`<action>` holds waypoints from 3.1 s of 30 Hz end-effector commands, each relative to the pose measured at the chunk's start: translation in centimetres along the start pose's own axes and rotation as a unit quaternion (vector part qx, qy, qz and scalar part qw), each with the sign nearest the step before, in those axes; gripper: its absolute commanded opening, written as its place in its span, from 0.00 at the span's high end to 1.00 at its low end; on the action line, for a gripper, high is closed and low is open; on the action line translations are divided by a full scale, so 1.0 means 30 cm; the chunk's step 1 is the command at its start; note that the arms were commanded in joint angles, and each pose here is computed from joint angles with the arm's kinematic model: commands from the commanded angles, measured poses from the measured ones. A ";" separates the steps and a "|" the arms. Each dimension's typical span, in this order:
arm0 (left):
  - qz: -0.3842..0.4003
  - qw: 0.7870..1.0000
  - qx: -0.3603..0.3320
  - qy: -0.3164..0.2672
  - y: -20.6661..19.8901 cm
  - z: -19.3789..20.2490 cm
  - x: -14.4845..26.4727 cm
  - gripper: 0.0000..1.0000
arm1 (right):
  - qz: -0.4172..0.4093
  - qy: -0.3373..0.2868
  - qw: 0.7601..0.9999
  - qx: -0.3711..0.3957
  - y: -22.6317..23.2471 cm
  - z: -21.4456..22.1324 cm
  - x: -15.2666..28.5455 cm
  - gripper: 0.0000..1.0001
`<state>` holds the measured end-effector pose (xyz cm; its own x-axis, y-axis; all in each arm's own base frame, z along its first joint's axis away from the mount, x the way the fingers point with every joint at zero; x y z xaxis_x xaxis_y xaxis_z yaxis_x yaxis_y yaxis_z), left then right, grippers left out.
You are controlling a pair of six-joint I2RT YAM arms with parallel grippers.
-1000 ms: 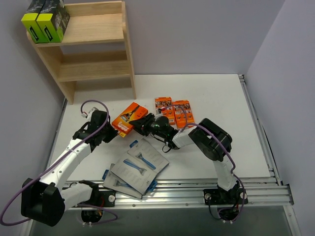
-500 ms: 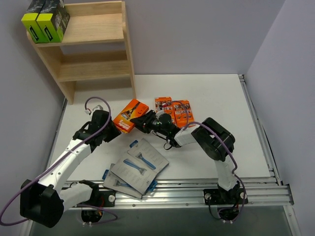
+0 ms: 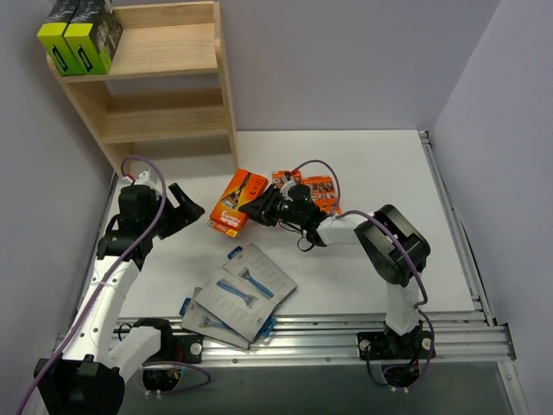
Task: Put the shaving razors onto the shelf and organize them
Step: Pass the shaving razor from the left arm to the right, then pass the shaving razor from the right arm to the left, then place the shaving razor onto shelf
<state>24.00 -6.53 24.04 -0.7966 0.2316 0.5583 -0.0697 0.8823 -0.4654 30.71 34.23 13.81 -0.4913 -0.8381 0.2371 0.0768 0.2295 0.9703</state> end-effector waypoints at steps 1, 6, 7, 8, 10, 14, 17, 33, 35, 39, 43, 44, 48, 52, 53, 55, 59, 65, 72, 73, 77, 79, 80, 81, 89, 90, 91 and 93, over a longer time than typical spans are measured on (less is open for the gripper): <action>0.089 0.995 -0.033 0.002 -0.057 -0.025 0.016 0.12 | -0.083 0.038 0.993 0.073 0.213 0.000 0.043 1.00; 0.155 0.987 -0.037 0.004 -0.091 -0.014 0.009 0.12 | -0.094 0.069 0.988 0.106 0.270 0.019 0.049 1.00; 0.162 0.986 -0.036 0.003 -0.095 -0.015 0.008 0.13 | -0.095 0.074 0.986 0.112 0.277 0.022 0.050 1.00; 0.165 0.986 -0.036 0.003 -0.097 -0.015 0.006 0.12 | -0.097 0.082 0.985 0.116 0.289 0.028 0.053 1.00; 0.164 0.986 -0.037 0.006 -0.094 -0.014 -0.004 0.12 | -0.106 0.084 0.983 0.121 0.312 0.033 0.059 1.00; 0.149 0.988 -0.032 0.012 -0.069 -0.006 -0.015 0.13 | -0.118 0.094 0.980 0.129 0.344 0.044 0.083 1.00; 0.144 0.989 -0.019 0.011 -0.045 -0.004 -0.016 0.13 | -0.134 0.104 0.975 0.140 0.369 0.057 0.101 1.00; 0.286 0.957 0.039 -0.023 -0.052 -0.023 -0.005 0.23 | -0.239 0.140 0.953 0.120 0.416 0.100 0.153 1.00; 0.305 0.951 0.042 -0.026 -0.063 -0.034 0.006 0.25 | -0.247 0.143 0.951 0.123 0.424 0.105 0.154 1.00; 0.325 0.944 0.045 -0.024 -0.075 -0.037 0.013 0.36 | -0.250 0.145 0.949 0.126 0.431 0.104 0.149 1.00; 0.337 0.940 0.052 -0.023 -0.080 -0.035 0.020 0.53 | -0.247 0.150 0.949 0.125 0.419 0.103 0.138 1.00; 0.338 0.939 0.053 -0.024 -0.078 -0.037 0.022 0.55 | -0.247 0.150 0.949 0.126 0.418 0.104 0.138 1.00; 0.348 0.935 0.063 -0.019 -0.077 -0.032 0.030 0.72 | -0.237 0.152 0.952 0.118 0.396 0.101 0.128 1.00; 0.355 0.932 0.071 -0.016 -0.070 -0.030 0.033 0.82 | -0.229 0.145 0.956 0.116 0.380 0.086 0.126 1.00; 0.355 0.932 0.073 -0.015 -0.069 -0.031 0.034 0.87 | -0.227 0.143 0.956 0.117 0.380 0.079 0.125 1.00; 0.356 0.931 0.078 -0.015 -0.066 -0.037 0.037 0.93 | -0.217 0.141 0.958 0.119 0.375 0.069 0.121 0.93; 0.338 0.936 0.090 -0.019 -0.058 -0.063 0.046 0.98 | -0.194 0.127 0.964 0.129 0.371 0.037 0.128 0.62; 0.333 0.937 0.089 -0.050 -0.079 -0.128 0.084 0.98 | -0.139 0.082 0.981 0.111 0.310 -0.082 0.182 0.43; 0.322 0.938 0.078 -0.100 -0.128 -0.249 0.144 0.98 | -0.128 0.056 0.983 0.120 0.316 -0.149 0.265 0.38; 0.321 0.938 0.076 -0.108 -0.134 -0.268 0.151 0.98 | -0.126 0.055 0.983 0.122 0.314 -0.154 0.275 0.37; 0.348 0.923 0.048 -0.157 -0.212 -0.409 0.235 0.98 | -0.088 0.048 0.986 0.133 0.289 -0.184 0.314 0.34; 0.355 0.918 0.050 -0.172 -0.238 -0.463 0.256 0.98 | -0.074 0.043 0.983 0.161 0.286 -0.190 0.330 0.33; 0.357 0.915 0.048 -0.180 -0.252 -0.487 0.272 0.98 | -0.055 0.045 0.985 0.157 0.271 -0.191 0.337 0.33; 0.361 0.910 0.036 -0.200 -0.281 -0.531 0.315 0.98 | -0.050 0.042 0.984 0.164 0.272 -0.193 0.347 0.32; 0.295 0.913 0.051 -0.276 -0.323 -0.761 0.354 0.98 | -0.021 0.050 0.984 0.170 0.200 -0.207 0.397 0.30; 0.270 0.922 0.074 -0.269 -0.301 -0.787 0.302 0.98 | -0.018 0.050 0.984 0.168 0.191 -0.209 0.404 0.30; 0.269 0.917 0.074 -0.284 -0.317 -0.829 0.325 0.98 | -0.015 0.048 0.985 0.167 0.185 -0.216 0.411 0.30; 0.248 0.920 0.090 -0.291 -0.307 -0.877 0.296 0.98 | -0.009 0.054 0.983 0.172 0.177 -0.216 0.424 0.30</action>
<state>31.24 -3.40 50.47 -0.8861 0.4107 -0.2148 0.4404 0.6016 -0.6664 31.41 22.35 20.80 -0.4181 -0.8677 0.2688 -0.1645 0.3634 0.9170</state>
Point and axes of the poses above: each gripper's point midway between its finger pads, its own x axis back along the fingers, its own y axis along the line the jaws close on, z = x × y, the point moved 7 cm from there along x, back along the fingers, and after that the axes turned 8 degrees about -x, right-handed, at the moved point
